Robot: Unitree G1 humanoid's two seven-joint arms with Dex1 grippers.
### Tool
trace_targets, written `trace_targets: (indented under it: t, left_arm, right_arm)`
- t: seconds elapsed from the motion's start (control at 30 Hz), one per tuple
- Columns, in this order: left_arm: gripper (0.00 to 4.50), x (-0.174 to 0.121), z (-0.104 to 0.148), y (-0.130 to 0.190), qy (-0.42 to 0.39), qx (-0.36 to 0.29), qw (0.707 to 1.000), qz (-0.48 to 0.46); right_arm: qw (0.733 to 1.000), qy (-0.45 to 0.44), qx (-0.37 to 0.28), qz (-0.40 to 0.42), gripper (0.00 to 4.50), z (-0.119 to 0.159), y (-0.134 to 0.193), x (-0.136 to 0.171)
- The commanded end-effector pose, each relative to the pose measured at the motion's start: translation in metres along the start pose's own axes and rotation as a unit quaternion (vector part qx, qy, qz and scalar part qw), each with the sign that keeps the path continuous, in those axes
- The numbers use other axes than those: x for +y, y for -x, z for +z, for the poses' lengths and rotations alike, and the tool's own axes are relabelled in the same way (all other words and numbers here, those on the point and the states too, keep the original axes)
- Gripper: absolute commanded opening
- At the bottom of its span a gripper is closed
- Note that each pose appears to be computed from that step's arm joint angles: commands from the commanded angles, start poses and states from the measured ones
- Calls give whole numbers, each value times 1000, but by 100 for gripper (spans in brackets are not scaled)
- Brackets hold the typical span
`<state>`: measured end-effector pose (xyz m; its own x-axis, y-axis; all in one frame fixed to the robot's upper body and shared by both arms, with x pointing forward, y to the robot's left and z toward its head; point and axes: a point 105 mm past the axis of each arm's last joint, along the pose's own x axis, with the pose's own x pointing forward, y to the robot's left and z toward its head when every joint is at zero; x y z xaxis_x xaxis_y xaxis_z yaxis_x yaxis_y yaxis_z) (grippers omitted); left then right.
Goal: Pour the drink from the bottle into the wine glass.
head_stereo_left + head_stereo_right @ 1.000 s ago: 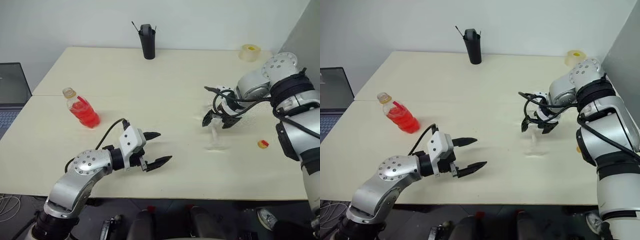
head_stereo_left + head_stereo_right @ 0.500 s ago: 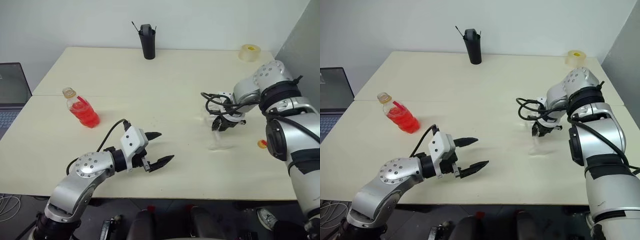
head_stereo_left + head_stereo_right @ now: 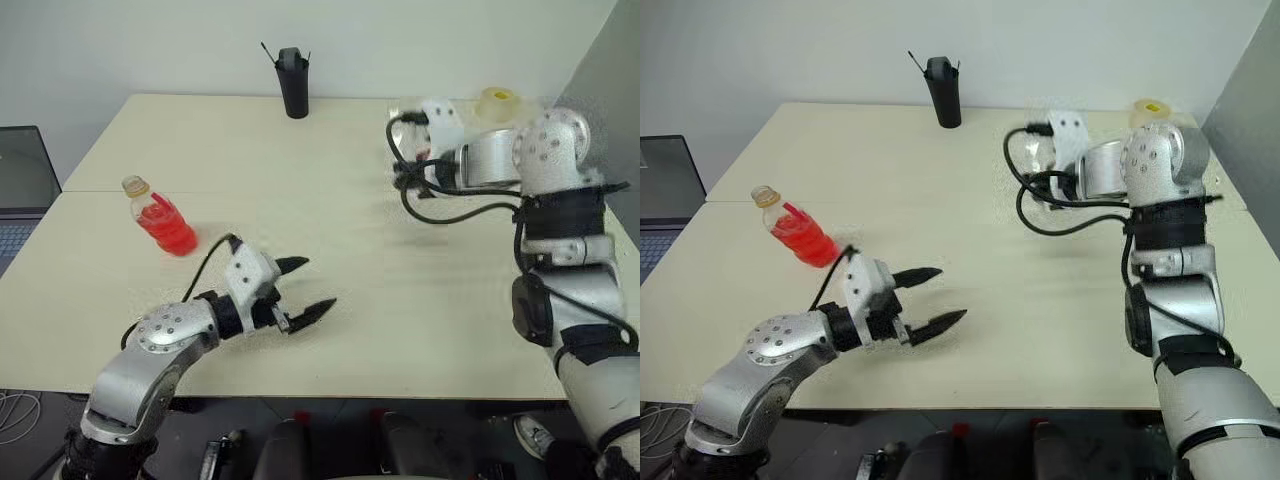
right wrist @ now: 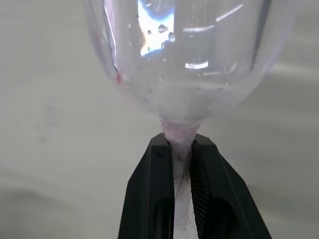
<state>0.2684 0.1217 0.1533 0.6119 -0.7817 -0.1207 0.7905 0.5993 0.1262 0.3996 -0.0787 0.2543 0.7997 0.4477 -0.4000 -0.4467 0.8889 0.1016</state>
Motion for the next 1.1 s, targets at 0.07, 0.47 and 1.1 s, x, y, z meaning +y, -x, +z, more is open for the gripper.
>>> trace_targets:
  t: [0.07, 0.47, 1.1]
  left_arm:
    - [450, 29, 18, 22, 39, -54, 996, 64]
    - [450, 64, 28, 63, 28, -39, 990, 136]
    - [450, 59, 31, 77, 13, -10, 988, 155]
  right_arm:
    - [939, 134, -290, 129, 17, 26, 19, 77]
    - [908, 149, -373, 117, 17, -42, -64, 126]
    - [937, 121, -307, 111, 17, -108, -93, 115]
